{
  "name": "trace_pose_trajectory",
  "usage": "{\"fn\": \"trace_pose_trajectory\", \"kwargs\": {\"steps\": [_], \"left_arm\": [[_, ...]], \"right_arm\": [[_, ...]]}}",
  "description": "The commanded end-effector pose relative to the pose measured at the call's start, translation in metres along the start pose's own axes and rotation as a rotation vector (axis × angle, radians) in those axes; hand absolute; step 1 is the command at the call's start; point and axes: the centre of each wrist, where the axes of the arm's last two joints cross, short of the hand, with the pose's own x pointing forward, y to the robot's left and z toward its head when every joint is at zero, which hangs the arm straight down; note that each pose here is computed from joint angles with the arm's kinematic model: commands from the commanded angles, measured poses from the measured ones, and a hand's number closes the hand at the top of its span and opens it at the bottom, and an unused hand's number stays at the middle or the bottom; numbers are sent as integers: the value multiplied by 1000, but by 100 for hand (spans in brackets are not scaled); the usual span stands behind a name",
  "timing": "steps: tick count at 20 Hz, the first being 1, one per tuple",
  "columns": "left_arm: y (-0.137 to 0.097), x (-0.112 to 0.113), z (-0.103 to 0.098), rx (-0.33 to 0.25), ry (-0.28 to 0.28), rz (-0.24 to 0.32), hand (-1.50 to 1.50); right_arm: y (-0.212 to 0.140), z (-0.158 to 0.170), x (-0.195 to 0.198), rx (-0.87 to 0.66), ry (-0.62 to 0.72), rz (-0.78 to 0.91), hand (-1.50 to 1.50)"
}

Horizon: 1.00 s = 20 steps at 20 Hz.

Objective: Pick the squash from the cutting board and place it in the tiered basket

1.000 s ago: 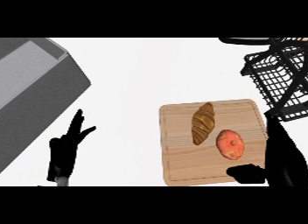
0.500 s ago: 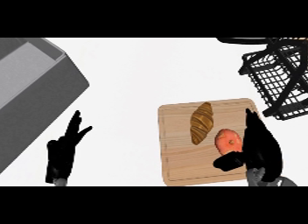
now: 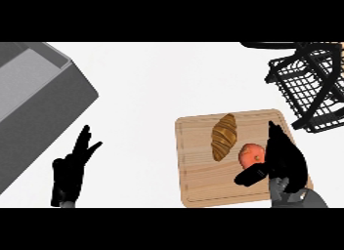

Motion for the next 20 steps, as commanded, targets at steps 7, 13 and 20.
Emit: {"fn": "trace_pose_trajectory", "kwargs": {"steps": [7,13,20], "left_arm": [[-13,-3,2,-5,34,2,0],[-18,-16,4,14,42,6,0],[5,-18,8,27,32,-4,0]], "right_arm": [[13,-17,4,98,223,69,-150],[24,-20,3,128,242,49,-150],[26,-41,-13,135,251,55,150]]}}
